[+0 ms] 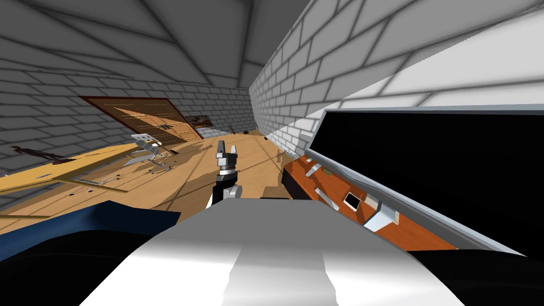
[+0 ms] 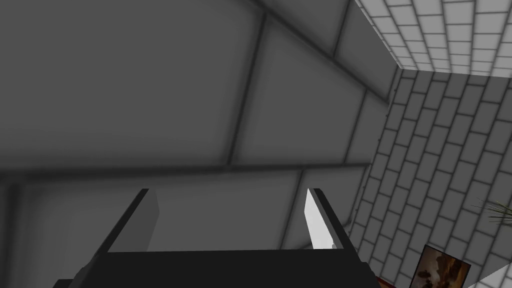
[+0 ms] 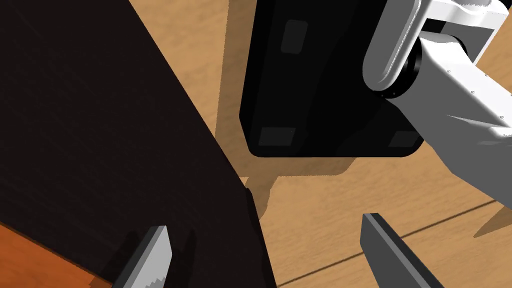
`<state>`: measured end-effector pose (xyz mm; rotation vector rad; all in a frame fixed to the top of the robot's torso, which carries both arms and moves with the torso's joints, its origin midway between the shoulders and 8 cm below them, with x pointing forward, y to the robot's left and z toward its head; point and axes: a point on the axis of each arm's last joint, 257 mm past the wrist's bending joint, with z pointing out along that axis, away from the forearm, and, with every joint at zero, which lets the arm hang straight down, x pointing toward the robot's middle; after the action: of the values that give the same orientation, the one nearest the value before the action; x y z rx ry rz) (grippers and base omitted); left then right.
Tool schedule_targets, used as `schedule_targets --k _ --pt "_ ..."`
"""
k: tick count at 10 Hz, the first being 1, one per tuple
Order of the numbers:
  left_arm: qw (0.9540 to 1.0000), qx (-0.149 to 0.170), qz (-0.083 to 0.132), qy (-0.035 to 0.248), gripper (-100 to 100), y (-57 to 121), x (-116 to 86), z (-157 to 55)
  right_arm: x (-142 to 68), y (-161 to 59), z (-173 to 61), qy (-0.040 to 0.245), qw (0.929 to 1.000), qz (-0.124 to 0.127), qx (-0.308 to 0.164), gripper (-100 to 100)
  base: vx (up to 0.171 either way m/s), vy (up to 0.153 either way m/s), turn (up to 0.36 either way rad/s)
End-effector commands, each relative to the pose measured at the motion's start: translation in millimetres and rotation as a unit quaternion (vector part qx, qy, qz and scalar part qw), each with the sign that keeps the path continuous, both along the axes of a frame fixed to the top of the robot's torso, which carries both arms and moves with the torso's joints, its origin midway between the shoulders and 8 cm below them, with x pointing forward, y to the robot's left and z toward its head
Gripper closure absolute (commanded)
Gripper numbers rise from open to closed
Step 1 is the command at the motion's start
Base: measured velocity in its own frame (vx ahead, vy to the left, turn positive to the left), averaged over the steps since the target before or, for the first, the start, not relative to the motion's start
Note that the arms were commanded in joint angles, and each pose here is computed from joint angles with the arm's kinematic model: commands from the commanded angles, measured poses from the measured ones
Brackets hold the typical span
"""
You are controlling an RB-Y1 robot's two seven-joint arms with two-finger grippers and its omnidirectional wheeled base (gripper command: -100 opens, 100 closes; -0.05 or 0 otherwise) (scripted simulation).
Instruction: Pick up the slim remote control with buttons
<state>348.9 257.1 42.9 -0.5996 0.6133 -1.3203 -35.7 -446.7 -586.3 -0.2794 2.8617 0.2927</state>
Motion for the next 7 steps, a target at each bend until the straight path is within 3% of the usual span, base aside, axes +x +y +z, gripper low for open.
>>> schedule_targets --k 1,2,5,7 --pt "1.0000 0.000 0.000 0.000 0 0.0 0 0 -22 -34 8 0.025 0.9991 0.013 -0.031 -100 0.129 -0.004 0.179" --pt "1.0000 0.000 0.000 0.000 0 0.0 0 0 -22 -34 8 0.025 0.9991 0.013 -0.031 -100 0.115 -0.016 0.095" --pt "1.0000 0.000 0.000 0.000 0 0.0 0 0 -56 -96 24 0.071 0.9928 0.041 -0.088 -100 0.181 -0.039 0.235" --pt "1.0000 0.000 0.000 0.000 0 0.0 0 0 -67 -114 30 0.086 0.9898 0.045 -0.105 -100 0.133 -0.039 0.096"
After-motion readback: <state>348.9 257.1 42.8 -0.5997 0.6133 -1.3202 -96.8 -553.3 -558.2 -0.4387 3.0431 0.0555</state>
